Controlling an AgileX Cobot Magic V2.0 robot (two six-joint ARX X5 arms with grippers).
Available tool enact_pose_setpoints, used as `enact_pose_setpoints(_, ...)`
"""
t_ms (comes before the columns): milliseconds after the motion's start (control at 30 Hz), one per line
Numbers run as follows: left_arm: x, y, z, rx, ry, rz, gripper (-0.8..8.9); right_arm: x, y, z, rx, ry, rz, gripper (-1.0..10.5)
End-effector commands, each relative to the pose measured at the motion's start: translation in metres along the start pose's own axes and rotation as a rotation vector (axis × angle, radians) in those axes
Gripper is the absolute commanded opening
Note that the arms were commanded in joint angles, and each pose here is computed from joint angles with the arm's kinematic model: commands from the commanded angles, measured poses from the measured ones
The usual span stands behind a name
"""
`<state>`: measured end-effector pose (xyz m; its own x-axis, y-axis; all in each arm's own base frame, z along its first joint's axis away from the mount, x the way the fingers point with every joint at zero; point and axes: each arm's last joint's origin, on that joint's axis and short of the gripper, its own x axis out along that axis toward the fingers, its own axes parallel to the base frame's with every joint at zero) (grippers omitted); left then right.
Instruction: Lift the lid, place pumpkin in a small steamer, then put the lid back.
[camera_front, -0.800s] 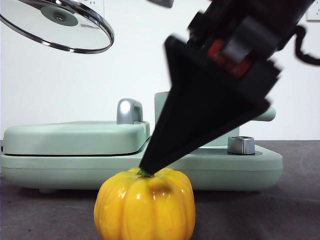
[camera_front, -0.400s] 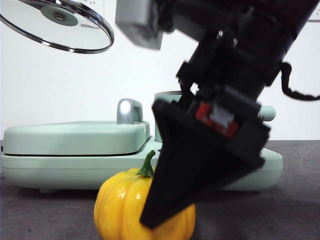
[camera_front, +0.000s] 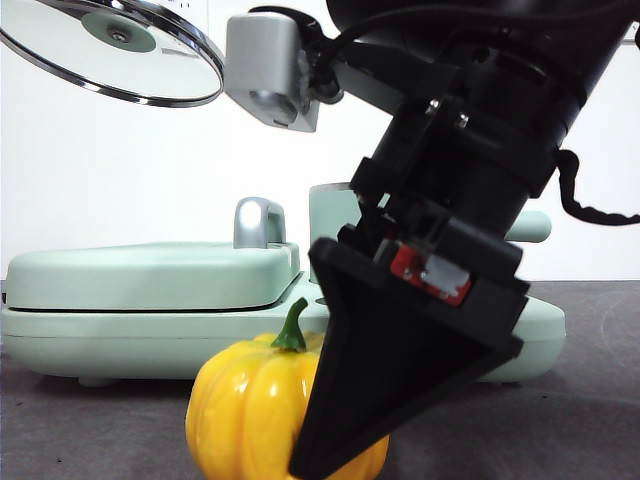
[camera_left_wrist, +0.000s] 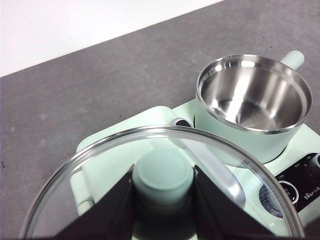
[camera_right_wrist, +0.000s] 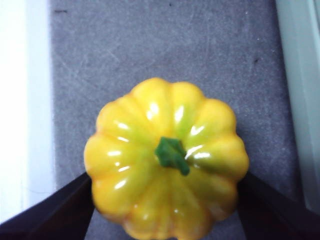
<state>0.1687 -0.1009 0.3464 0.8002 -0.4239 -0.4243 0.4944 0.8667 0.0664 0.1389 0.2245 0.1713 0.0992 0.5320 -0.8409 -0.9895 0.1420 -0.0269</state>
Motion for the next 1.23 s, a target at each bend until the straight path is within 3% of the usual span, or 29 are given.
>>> enact_pose_setpoints(33,-0.003,0.0,0.009,-0.005,-0.047,0.003,0.1,-0.009,0.001,0.01,0.005,-0.021,-0.002,2.7)
enact_pose_setpoints(300,-0.003,0.0,0.009,-0.005,-0.047,0.003,0.1,-0.057,0.001,0.031,0.079,-0.024,-0.007,2.7)
enact_pose_setpoints(533,-0.003,0.0,0.009,-0.005,-0.047,0.004,0.1,-0.107,-0.013,0.046,0.295,-0.006,-0.11,2.7)
enact_pose_setpoints(767,-0.003,0.0,0.009,-0.005,-0.047,0.003,0.1,-0.156,-0.044,0.052,0.513,-0.022,-0.264,2.7)
enact_pose_setpoints(933,-0.003,0.0,0.009,-0.005,-0.046,0.003,0.1,-0.176,-0.075,0.053,0.603,-0.052,-0.337,2.7)
enact_pose_setpoints(1233,-0.003,0.0,0.009,-0.005,-0.046,0.003,0.1,-0.167,-0.144,0.065,0.705,0.02,-0.329,2.7)
